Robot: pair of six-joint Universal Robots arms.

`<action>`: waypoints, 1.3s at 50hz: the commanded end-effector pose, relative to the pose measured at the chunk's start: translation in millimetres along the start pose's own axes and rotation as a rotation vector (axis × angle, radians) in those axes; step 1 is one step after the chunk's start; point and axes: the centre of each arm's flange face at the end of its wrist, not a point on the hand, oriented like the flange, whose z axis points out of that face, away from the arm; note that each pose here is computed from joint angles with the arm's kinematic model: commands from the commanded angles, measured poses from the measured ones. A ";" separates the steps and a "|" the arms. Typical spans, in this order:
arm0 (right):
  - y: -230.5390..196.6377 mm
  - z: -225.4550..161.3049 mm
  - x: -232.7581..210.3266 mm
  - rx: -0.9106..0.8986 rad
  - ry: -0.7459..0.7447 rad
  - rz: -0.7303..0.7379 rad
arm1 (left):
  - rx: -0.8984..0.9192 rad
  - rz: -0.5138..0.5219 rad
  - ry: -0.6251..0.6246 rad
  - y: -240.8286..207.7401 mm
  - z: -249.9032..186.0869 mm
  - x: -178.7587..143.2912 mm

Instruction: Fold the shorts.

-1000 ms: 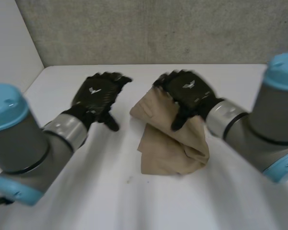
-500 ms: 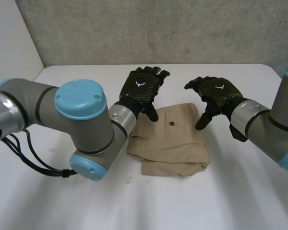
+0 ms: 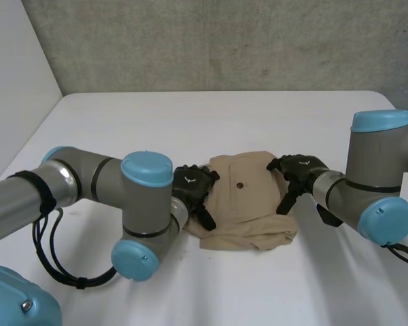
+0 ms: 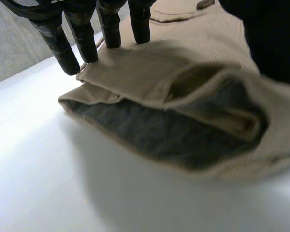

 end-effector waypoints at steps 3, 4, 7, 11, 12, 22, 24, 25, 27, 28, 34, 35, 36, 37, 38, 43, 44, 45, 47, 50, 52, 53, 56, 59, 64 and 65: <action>-0.4 -1.8 0.9 -0.007 0.003 -0.079 | 0.008 0.059 0.001 -6.8 -11.1 -2.2; -1.4 -2.4 1.0 -0.004 0.004 -0.081 | 0.025 0.055 -0.001 -13.7 -13.9 -2.9; -8.7 -7.5 0.5 0.015 0.007 -0.084 | 0.044 0.052 -0.007 -23.0 -18.8 -5.0; -36.7 -26.1 2.1 0.107 0.019 -0.081 | 0.119 0.042 -0.027 -54.7 -36.0 -12.7; -44.7 -31.1 2.4 0.135 0.025 -0.083 | 0.120 0.042 -0.027 -54.8 -36.1 -12.7; -138.8 -107.3 30.4 0.525 0.264 0.048 | 0.345 -0.021 -0.174 -143.3 -103.2 -73.4; -142.5 -113.2 31.6 0.539 0.281 0.053 | 0.371 -0.052 -0.213 -155.5 -117.0 -90.0; -145.4 -118.0 32.4 0.550 0.293 0.053 | 0.382 -0.078 -0.240 -162.1 -126.2 -102.5; -149.9 -129.4 33.9 0.560 0.319 0.055 | 0.382 -0.129 -0.288 -169.7 -141.1 -125.2; -149.8 -132.1 33.6 0.555 0.320 0.054 | 0.364 -0.164 -0.316 -171.1 -149.9 -138.5; -144.0 -148.1 29.2 0.477 0.303 0.046 | 0.272 -0.234 -0.280 -167.3 -170.2 -150.2; -143.0 -148.6 28.6 0.470 0.299 0.044 | 0.266 -0.235 -0.268 -166.8 -171.6 -148.6; -141.8 -148.6 28.1 0.461 0.295 0.044 | 0.266 -0.235 -0.268 -166.8 -171.7 -148.6; -141.1 -149.3 27.3 0.457 0.290 0.043 | 0.267 -0.236 -0.261 -167.1 -173.2 -148.1; -141.4 -149.8 27.2 0.459 0.289 0.042 | 0.267 -0.238 -0.250 -166.8 -174.8 -146.5; -141.6 -151.4 26.2 0.456 0.282 0.038 | 0.265 -0.237 -0.242 -165.3 -176.7 -144.3; -141.5 -151.7 26.0 0.456 0.280 0.037 | 0.266 -0.238 -0.242 -165.4 -176.7 -144.3; -140.5 -151.9 25.0 0.454 0.272 0.036 | 0.266 -0.238 -0.242 -165.4 -176.7 -144.3; -138.5 -152.5 23.8 0.449 0.264 0.033 | 0.263 -0.240 -0.238 -164.6 -176.6 -143.5; -136.7 -154.2 21.6 0.453 0.252 0.020 | 0.262 -0.239 -0.232 -164.5 -176.7 -141.3; -135.3 -153.7 20.7 0.447 0.245 0.011 | 0.259 -0.239 -0.230 -163.7 -176.6 -140.6; -134.3 -153.0 20.1 0.441 0.240 0.001 | 0.258 -0.240 -0.228 -163.4 -176.6 -140.0; -133.7 -152.8 19.1 0.437 0.232 -0.006 | 0.253 -0.240 -0.224 -161.4 -176.3 -138.7; -131.3 -151.6 16.8 0.432 0.215 -0.011 | 0.252 -0.242 -0.222 -161.1 -176.3 -138.1; -130.5 -151.3 15.7 0.429 0.209 -0.015 | 0.252 -0.251 -0.223 -160.8 -175.7 -138.7; -130.5 -151.3 15.7 0.429 0.208 -0.014 | 0.256 -0.254 -0.223 -160.9 -175.4 -138.8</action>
